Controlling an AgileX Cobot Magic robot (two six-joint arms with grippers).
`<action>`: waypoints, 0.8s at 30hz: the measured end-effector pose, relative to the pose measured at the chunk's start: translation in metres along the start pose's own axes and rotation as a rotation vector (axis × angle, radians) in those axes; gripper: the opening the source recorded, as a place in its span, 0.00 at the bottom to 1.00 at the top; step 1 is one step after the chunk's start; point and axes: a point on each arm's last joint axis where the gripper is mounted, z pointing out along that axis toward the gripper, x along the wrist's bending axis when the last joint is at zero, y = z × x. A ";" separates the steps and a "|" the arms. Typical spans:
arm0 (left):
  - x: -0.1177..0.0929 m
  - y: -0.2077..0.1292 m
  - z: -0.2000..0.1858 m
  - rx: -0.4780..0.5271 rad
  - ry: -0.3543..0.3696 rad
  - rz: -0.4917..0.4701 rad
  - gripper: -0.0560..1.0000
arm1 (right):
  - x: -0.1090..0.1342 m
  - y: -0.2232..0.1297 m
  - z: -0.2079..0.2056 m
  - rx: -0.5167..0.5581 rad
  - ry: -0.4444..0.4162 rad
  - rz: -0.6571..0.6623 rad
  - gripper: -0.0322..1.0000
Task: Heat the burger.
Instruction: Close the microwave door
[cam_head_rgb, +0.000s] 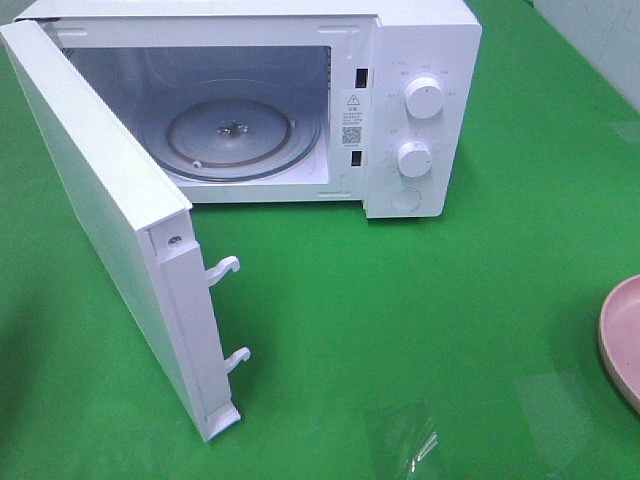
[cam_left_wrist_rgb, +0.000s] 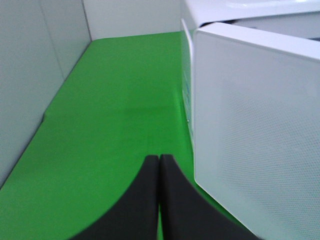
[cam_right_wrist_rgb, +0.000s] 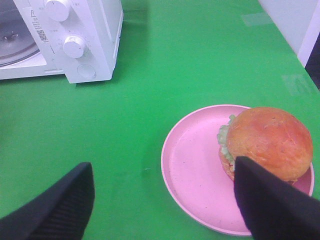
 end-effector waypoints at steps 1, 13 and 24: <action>-0.005 -0.002 0.005 0.005 -0.039 0.032 0.05 | 0.000 0.000 0.000 0.000 0.000 0.000 0.76; -0.023 -0.017 0.029 0.014 -0.168 0.025 0.05 | 0.000 0.000 0.000 0.000 0.000 0.000 0.76; -0.034 -0.025 0.046 -0.003 -0.266 -0.048 0.05 | 0.000 0.000 0.000 0.000 0.000 0.000 0.76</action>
